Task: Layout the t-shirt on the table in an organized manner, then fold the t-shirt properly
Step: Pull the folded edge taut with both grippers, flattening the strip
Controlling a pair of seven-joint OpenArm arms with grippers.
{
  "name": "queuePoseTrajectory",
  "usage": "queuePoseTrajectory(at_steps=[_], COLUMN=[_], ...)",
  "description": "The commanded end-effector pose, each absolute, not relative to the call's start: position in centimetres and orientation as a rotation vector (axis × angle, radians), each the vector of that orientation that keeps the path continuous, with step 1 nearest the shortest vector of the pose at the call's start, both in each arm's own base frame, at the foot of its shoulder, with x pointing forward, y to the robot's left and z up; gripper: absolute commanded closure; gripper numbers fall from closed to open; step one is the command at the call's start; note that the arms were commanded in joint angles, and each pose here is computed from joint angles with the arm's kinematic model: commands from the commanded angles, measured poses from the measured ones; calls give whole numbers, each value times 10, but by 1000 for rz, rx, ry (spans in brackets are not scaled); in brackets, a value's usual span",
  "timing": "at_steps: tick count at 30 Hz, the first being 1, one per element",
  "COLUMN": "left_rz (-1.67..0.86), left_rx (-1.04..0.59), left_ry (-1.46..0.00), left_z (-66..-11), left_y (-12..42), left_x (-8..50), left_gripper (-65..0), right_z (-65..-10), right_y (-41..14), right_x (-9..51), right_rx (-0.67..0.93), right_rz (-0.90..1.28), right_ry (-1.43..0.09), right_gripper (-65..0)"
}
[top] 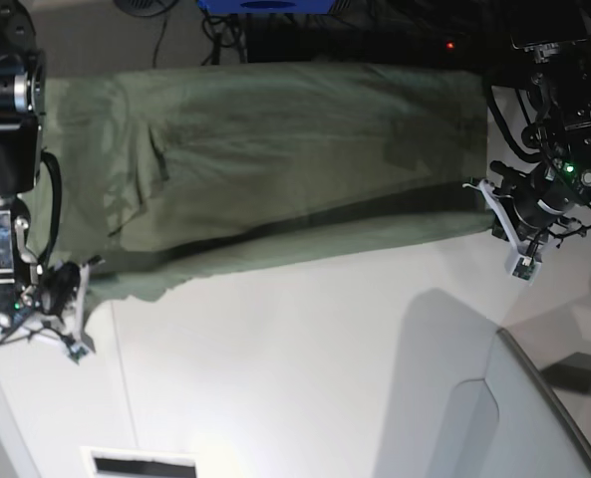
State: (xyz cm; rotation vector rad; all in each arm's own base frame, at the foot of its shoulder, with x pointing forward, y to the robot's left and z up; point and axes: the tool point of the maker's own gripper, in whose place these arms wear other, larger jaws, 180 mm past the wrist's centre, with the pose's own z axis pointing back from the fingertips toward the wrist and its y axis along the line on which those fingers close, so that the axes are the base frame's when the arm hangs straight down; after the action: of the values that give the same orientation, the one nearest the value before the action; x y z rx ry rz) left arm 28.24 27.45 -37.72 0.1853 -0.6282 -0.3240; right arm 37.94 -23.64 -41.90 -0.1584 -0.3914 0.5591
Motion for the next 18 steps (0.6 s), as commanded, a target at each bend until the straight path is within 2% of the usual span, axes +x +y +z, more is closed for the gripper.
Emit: queuePoseTrajectory(at_steps=[1,18], left_rz=[-329,-303], left_rx=[200,143], left_ry=[-660,-619], left_z=[-367,-407], left_y=[278,286], left_x=[290,270], left_gripper=[0,0], right_z=[-400,-409], right_y=[-249,-260], right_x=[391,344], right_rx=[-197,-224], right_rz=[537,488], right_ry=[-428,-372], right_gripper=[0,0])
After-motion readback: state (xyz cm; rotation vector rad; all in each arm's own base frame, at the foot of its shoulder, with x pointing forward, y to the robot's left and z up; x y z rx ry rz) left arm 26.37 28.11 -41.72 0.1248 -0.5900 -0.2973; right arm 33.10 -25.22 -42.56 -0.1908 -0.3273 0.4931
